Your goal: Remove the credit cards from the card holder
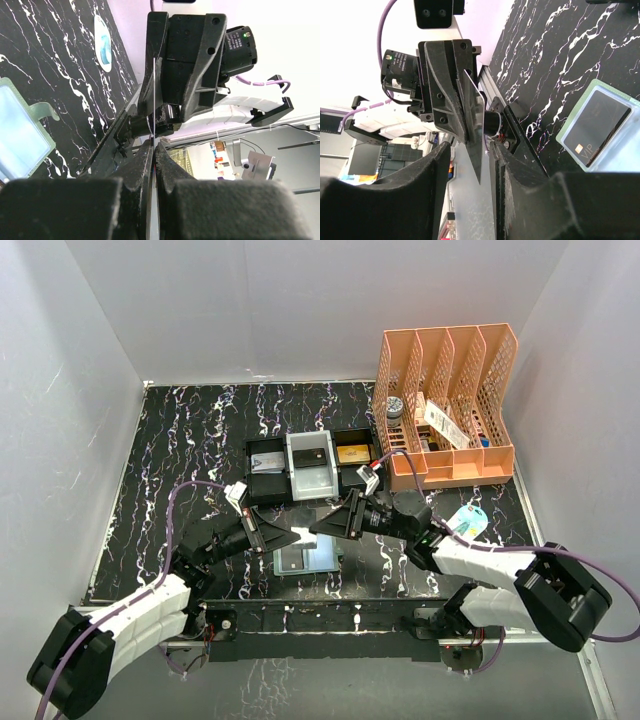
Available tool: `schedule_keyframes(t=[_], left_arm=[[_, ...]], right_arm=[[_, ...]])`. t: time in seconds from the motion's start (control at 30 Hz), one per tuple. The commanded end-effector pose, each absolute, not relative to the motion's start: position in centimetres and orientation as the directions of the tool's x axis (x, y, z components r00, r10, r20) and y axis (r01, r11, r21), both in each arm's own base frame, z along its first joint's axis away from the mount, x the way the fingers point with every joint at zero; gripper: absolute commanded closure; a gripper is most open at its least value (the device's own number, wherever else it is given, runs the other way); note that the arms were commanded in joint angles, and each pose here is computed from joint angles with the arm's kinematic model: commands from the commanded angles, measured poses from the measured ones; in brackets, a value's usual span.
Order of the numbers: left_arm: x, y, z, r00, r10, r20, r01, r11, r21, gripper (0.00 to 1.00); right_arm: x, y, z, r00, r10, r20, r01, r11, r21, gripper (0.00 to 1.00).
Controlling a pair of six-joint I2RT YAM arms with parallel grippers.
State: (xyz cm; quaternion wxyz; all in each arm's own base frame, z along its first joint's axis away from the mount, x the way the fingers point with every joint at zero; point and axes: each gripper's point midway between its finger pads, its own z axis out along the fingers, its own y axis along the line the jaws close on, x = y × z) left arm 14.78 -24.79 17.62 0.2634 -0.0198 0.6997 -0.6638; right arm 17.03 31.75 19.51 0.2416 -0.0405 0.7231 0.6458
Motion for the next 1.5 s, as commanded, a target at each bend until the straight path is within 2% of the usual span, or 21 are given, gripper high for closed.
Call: schedule_keyframes(t=[0.0, 0.57, 0.73, 1.07, 1.47], left_arm=[[14.8, -24.9, 20.3, -0.837, -0.390, -0.384, 0.396, 0.053, -0.917, 1.00], [14.3, -24.8, 20.5, -0.841, -0.383, -0.383, 0.402, 0.034, -0.915, 1.00], [14.3, -24.8, 20.5, -0.840, -0.385, -0.383, 0.403, 0.031, -0.915, 1.00], [14.0, -24.8, 20.5, -0.843, -0.375, -0.384, 0.405, 0.025, -0.914, 1.00], [13.7, -24.8, 20.3, -0.848, -0.363, -0.387, 0.407, 0.024, -0.913, 1.00]], right_arm=[[17.1, 32.5, 22.6, -0.862, 0.263, -0.434, -0.430, 0.077, 0.900, 0.69], [16.4, 33.6, 23.2, -0.884, 0.236, -0.405, -0.414, 0.008, 0.910, 0.79], [16.5, 34.0, 23.1, -0.891, 0.235, -0.388, -0.400, -0.003, 0.917, 0.85], [16.7, 34.1, 23.2, -0.893, 0.243, -0.379, -0.393, -0.009, 0.919, 0.85], [16.8, 34.0, 22.9, -0.896, 0.259, -0.360, -0.374, -0.007, 0.927, 1.00]])
